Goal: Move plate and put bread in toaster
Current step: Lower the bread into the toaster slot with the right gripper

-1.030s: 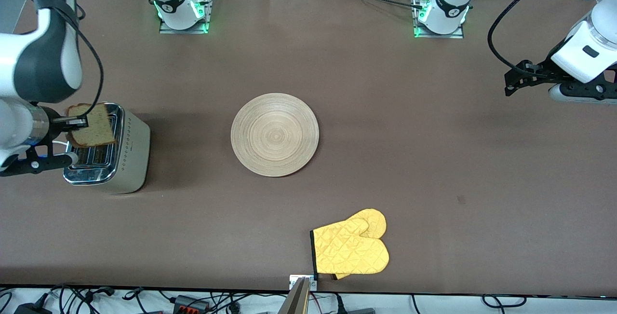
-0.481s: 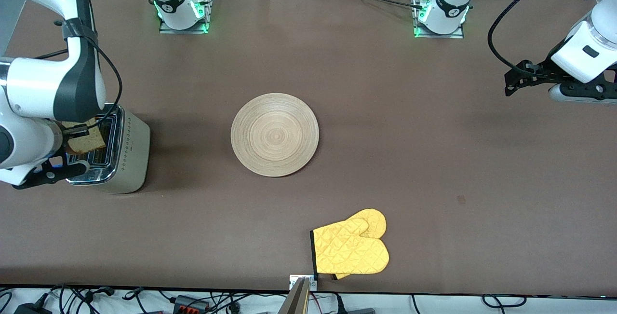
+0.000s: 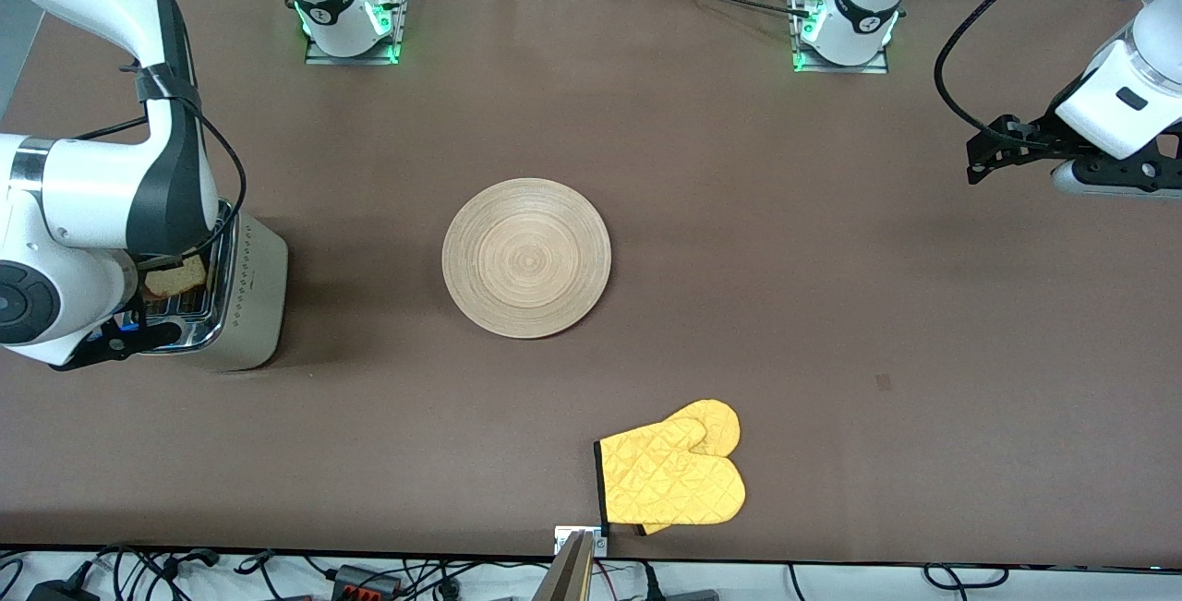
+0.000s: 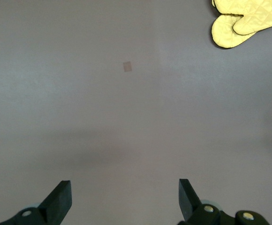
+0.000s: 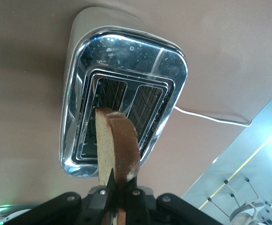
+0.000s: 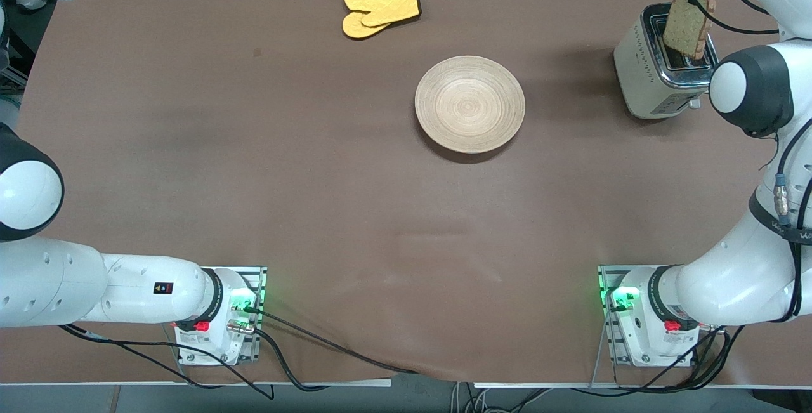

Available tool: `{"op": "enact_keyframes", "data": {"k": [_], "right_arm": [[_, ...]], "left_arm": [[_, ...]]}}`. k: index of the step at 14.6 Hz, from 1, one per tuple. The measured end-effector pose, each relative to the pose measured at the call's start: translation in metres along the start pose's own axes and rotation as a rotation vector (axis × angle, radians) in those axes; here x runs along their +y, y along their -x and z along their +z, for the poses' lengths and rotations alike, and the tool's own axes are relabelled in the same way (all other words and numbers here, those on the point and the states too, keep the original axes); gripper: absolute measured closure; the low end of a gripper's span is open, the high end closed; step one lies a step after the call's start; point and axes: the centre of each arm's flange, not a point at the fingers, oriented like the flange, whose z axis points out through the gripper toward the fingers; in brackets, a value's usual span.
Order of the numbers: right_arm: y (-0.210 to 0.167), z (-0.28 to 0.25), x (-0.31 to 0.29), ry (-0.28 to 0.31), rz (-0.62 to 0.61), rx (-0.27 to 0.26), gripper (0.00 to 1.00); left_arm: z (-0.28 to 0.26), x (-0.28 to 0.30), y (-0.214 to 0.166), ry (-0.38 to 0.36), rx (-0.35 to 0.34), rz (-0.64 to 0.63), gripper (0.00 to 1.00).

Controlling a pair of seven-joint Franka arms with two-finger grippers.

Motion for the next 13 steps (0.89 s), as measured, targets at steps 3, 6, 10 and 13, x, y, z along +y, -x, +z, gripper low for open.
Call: {"op": "enact_keyframes", "data": {"k": [3,6,10,13], "right_arm": [[-0.008,0.011,-0.002,0.000,0.037,-0.016,0.91],[-0.015,0.019,-0.004,0.001,0.088,-0.027,0.91],[-0.020,0.026,-0.006,0.001,0.141,-0.038,0.91],[-0.026,0.033,-0.006,0.003,0.171,-0.041,0.91]], "left_arm": [[0.000,0.000,0.000,0.000,0.000,0.000,0.00],[0.000,0.000,0.000,0.000,0.000,0.000,0.00],[0.000,0.000,0.000,0.000,0.000,0.000,0.00],[0.000,0.000,0.000,0.000,0.000,0.000,0.00]]}}
